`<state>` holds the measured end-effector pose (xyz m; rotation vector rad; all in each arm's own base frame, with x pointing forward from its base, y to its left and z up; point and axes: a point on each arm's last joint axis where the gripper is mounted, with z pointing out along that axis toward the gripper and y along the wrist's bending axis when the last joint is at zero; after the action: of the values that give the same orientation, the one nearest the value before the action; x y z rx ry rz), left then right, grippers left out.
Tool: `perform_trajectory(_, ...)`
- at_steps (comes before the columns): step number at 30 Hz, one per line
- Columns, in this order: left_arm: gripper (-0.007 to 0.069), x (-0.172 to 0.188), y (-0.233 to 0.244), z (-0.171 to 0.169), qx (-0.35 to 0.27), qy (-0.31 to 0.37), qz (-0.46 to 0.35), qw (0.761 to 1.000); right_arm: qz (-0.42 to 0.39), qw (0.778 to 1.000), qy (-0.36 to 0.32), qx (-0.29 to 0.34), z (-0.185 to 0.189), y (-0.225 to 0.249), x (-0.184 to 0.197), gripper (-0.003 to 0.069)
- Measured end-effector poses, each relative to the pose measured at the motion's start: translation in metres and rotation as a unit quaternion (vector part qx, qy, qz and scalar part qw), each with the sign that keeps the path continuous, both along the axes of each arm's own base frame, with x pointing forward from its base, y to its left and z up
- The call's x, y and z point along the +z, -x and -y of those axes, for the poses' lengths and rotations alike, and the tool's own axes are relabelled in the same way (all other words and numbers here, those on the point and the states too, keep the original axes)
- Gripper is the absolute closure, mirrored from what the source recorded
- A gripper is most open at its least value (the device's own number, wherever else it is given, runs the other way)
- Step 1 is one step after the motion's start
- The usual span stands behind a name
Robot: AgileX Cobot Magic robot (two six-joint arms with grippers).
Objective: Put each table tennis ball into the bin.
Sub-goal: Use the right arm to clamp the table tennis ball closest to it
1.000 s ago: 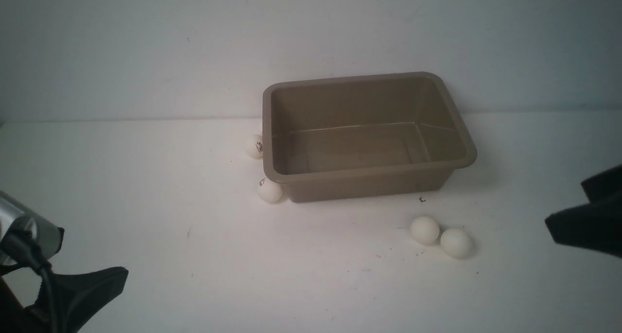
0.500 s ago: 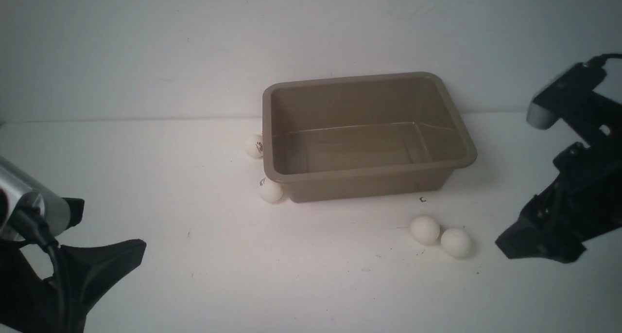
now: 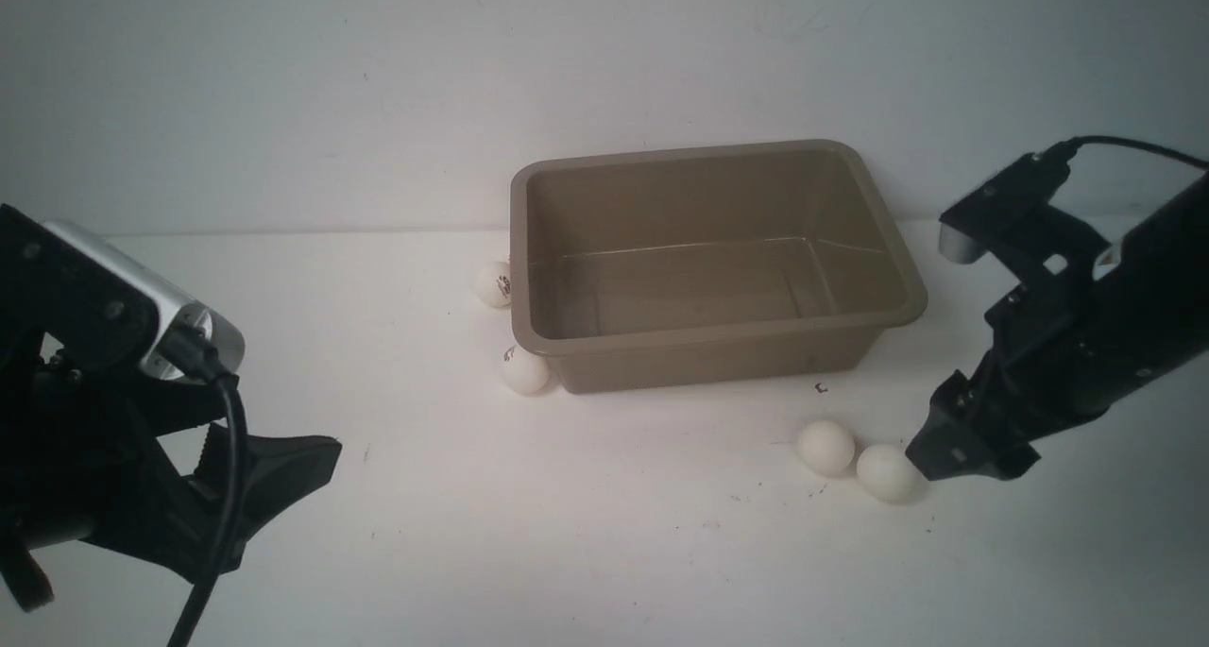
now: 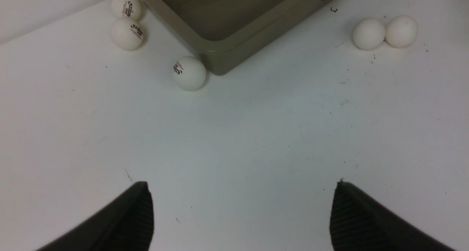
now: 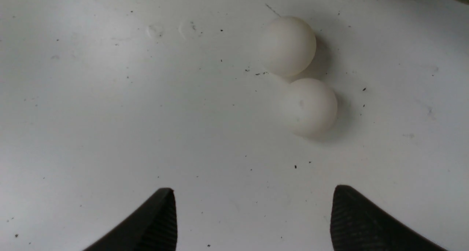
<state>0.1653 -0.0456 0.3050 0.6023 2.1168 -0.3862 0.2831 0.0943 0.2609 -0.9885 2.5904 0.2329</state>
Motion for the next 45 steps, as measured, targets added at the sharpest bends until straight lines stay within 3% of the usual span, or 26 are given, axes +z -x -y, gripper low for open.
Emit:
perform_trajectory(15, 0.0042, 0.001, -0.001, 0.001, -0.010, -0.001, 0.012, 1.000, -0.010, 0.999, 0.034, 0.005, -0.008, -0.048, -0.036, 0.0153)
perform_trajectory(24, 0.0042, 0.001, -0.001, 0.001, -0.010, 0.000, 0.012, 1.000, -0.051, 0.998, 0.047, 0.007, -0.010, -0.056, -0.068, 0.0153)
perform_trajectory(45, 0.0042, 0.001, -0.001, 0.001, -0.010, 0.000, 0.012, 1.000, -0.061, 0.997, 0.053, 0.004, -0.012, -0.068, -0.099, 0.0158)
